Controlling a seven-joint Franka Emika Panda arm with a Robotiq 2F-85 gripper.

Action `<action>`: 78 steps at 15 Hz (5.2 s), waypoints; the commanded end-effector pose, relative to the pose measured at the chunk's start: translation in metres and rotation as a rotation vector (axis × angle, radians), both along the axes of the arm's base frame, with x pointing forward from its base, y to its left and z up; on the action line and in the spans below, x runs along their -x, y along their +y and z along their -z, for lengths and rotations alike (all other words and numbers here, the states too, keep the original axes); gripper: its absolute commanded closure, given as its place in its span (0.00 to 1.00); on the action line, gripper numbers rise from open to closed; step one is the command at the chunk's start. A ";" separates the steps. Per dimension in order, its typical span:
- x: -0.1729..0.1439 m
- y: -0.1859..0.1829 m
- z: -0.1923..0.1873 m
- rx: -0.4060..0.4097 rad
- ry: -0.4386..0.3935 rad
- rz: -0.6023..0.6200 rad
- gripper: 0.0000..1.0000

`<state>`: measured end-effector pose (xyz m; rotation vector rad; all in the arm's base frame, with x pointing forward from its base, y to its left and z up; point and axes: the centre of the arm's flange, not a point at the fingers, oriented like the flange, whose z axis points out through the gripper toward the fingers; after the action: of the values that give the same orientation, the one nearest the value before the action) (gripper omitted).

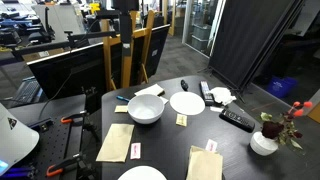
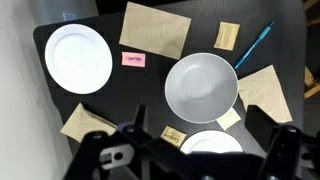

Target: Put the blue pen in the bowl

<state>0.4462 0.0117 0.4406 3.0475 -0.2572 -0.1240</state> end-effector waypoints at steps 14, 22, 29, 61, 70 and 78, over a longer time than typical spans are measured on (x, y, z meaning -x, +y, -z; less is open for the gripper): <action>0.031 0.049 0.036 -0.039 -0.037 0.011 0.00; 0.062 0.106 0.087 -0.076 -0.088 0.196 0.00; 0.070 0.150 0.124 -0.086 -0.136 0.333 0.00; 0.017 0.183 0.305 -0.033 -0.122 0.388 0.00; 0.017 0.178 0.319 -0.026 -0.109 0.413 0.02; 0.017 0.169 0.326 -0.021 -0.096 0.442 0.73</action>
<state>0.4256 0.1836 0.1193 2.9462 -0.9409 -0.0151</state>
